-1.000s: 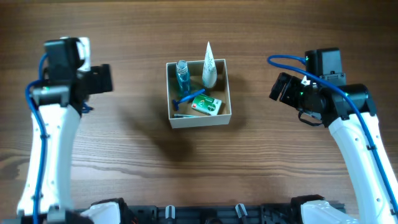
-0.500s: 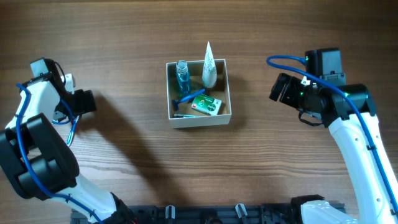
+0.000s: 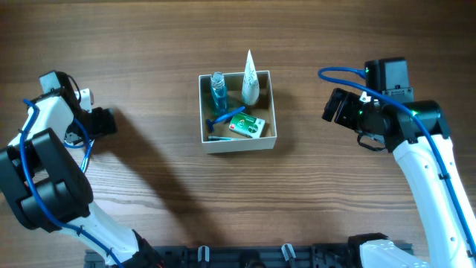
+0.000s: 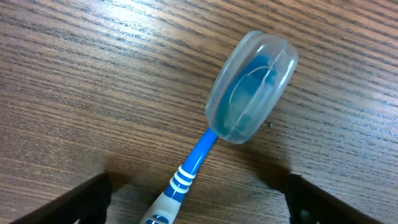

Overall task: Pack container
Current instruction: 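Grasp the blue toothbrush by its handle with the left gripper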

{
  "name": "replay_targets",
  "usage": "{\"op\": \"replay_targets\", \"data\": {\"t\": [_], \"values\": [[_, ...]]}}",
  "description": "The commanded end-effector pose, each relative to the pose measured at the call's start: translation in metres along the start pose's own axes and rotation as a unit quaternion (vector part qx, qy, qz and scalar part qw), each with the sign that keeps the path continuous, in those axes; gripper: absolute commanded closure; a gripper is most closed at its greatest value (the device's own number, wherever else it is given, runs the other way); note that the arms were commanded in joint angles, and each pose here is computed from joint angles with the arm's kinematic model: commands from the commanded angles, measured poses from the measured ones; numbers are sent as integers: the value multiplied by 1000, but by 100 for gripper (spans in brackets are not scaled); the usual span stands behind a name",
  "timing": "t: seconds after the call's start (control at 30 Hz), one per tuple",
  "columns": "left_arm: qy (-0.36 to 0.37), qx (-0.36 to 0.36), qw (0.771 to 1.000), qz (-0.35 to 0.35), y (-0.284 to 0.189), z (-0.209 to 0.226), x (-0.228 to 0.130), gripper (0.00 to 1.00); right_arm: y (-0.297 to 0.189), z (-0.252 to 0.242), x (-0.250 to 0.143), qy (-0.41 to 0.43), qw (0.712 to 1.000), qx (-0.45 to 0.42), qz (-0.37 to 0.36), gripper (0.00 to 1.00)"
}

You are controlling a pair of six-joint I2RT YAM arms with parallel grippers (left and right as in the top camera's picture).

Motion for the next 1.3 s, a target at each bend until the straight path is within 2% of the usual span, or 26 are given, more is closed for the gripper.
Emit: {"op": "replay_targets", "data": {"t": [0.0,0.17,0.27,0.3,0.53,0.63,0.67,0.73,0.87,0.9,1.0,1.07,1.1,1.27], "values": [[5,-9,1000,22,13,-2,-10,30,5,0,-3,-5,1000,-1,11,0],[5,-9,1000,22,13,-2,-10,63,4,0,-3,-5,1000,-1,11,0],[5,-9,1000,22,13,-2,-10,78,5,-1,-3,-5,1000,-1,11,0],[5,-9,1000,22,13,-2,-10,79,4,0,-3,-5,1000,-1,11,0],[5,-10,1000,24,13,-2,-10,91,5,-1,-3,-5,1000,-1,11,0],[5,-10,1000,24,13,-2,-10,92,5,-1,-3,-5,1000,-1,11,0],[5,-10,1000,24,13,-2,-10,90,5,-1,-3,-5,1000,-1,11,0],[-1,-11,1000,28,13,-2,-12,67,5,-1,-3,-5,1000,-1,11,0],[-10,-14,999,45,12,-4,-20,60,4,0,-2,-5,1000,0,10,0],[-10,-15,999,47,12,-5,-21,62,5,0,-2,-4,1000,0,10,0],[-10,-17,998,57,12,-6,-25,80,5,0,-2,-5,1000,0,10,0],[-10,-17,998,58,12,-6,-25,85,4,0,-2,-5,1000,0,9,0],[-10,-18,998,58,12,-6,-25,90,5,0,-2,-5,1000,0,9,0],[-10,-17,998,55,12,-5,-24,96,4,0,-2,-5,1000,0,10,0]]}}
Point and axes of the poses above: each gripper's point midway between its finger pads, its own y axis out along the fingers, its own z axis along the line the jaws close on, x = y × z, the point moved 2 cm from there along -y, back along the fingers, and after that the axes turned 7 degrees about y, right-handed, at the moved point
